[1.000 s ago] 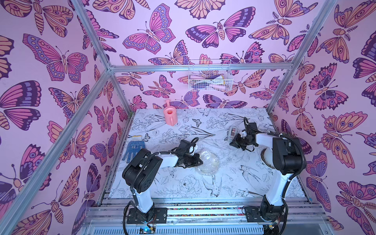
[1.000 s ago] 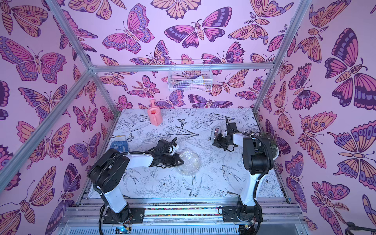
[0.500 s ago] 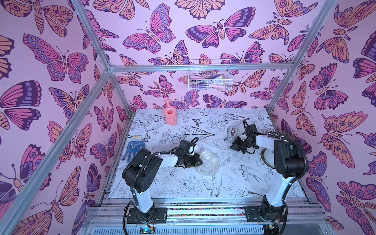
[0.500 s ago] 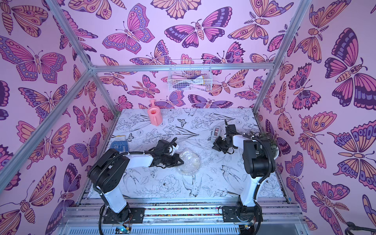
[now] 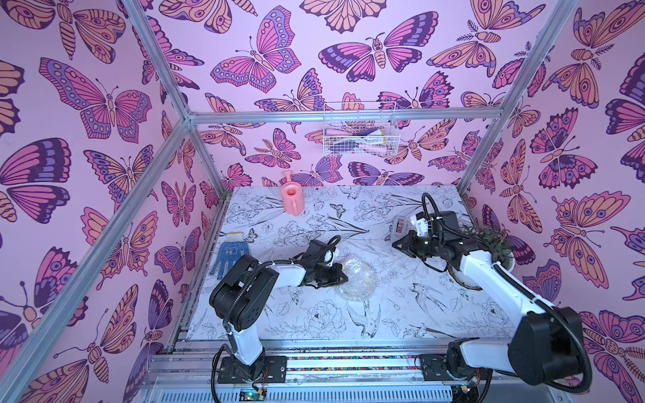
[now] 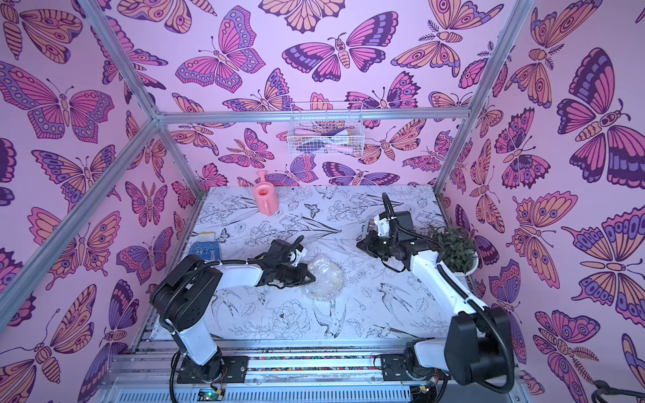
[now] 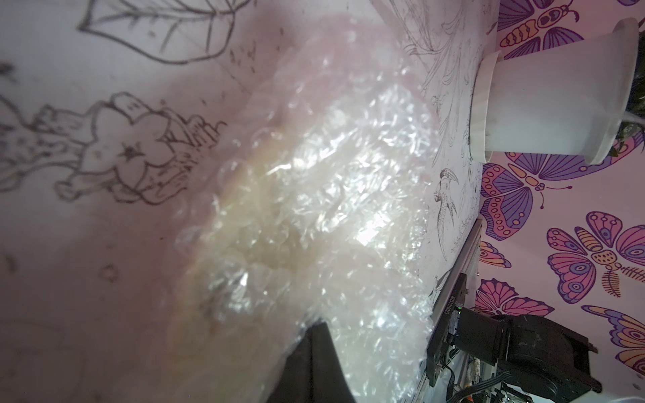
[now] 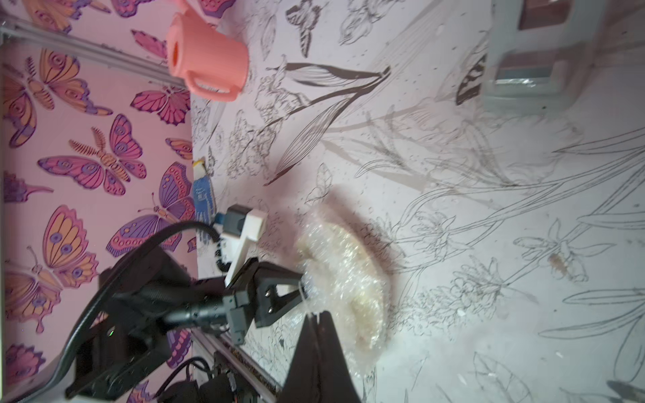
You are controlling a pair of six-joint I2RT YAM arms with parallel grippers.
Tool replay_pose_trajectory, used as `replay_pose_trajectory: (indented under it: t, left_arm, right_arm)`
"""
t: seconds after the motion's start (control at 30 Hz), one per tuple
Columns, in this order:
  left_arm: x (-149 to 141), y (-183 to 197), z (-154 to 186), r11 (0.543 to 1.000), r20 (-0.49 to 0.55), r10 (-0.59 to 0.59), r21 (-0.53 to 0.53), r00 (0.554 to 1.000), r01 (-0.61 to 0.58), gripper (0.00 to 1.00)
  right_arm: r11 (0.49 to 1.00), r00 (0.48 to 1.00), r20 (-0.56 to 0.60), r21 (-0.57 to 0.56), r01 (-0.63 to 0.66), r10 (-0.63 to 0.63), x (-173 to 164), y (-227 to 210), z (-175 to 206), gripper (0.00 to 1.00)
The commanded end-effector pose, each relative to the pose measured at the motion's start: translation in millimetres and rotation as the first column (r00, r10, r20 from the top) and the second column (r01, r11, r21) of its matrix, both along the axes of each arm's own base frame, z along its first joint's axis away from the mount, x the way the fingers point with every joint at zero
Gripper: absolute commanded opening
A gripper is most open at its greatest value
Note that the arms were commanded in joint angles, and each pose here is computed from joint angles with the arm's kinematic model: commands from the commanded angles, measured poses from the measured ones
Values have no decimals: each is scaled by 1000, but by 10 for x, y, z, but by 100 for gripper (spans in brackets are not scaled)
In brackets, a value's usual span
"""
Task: Wrap dinner plates in bubble wrap
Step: Stick the tape on the bubble wrap.
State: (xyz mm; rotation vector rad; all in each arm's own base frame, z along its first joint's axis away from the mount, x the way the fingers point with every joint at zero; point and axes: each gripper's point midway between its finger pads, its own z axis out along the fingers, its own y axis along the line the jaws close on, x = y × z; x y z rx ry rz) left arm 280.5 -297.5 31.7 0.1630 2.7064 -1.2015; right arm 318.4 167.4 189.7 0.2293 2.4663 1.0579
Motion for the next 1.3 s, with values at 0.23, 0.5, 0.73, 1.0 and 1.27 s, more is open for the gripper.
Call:
replay_pose_trajectory:
  t: [0.23, 0.5, 0.73, 1.0, 1.27]
  left_arm:
    - [-327, 304, -520, 984, -149, 34, 175, 988, -8, 0]
    - [-342, 318, -548, 984, -150, 36, 180, 988, -9, 0]
    - [-329, 309, -597, 983, -156, 35, 181, 987, -6, 0]
    - [-324, 326, -599, 983, -155, 43, 183, 987, -14, 0]
    - [-329, 337, -612, 983, -160, 52, 182, 986, -22, 0]
  right_arm:
    - [974, 978, -88, 149, -172, 187, -895, 640, -54, 0]
    - [929, 952, -69, 248, -273, 298, -1141, 1138, -187, 0]
    - [896, 947, -36, 337, -290, 320, -949, 1381, -265, 0]
    - [879, 944, -31, 376, -293, 329, -621, 1620, -413, 0]
    - [904, 958, -65, 354, -240, 280, -226, 1545, -860, 0]
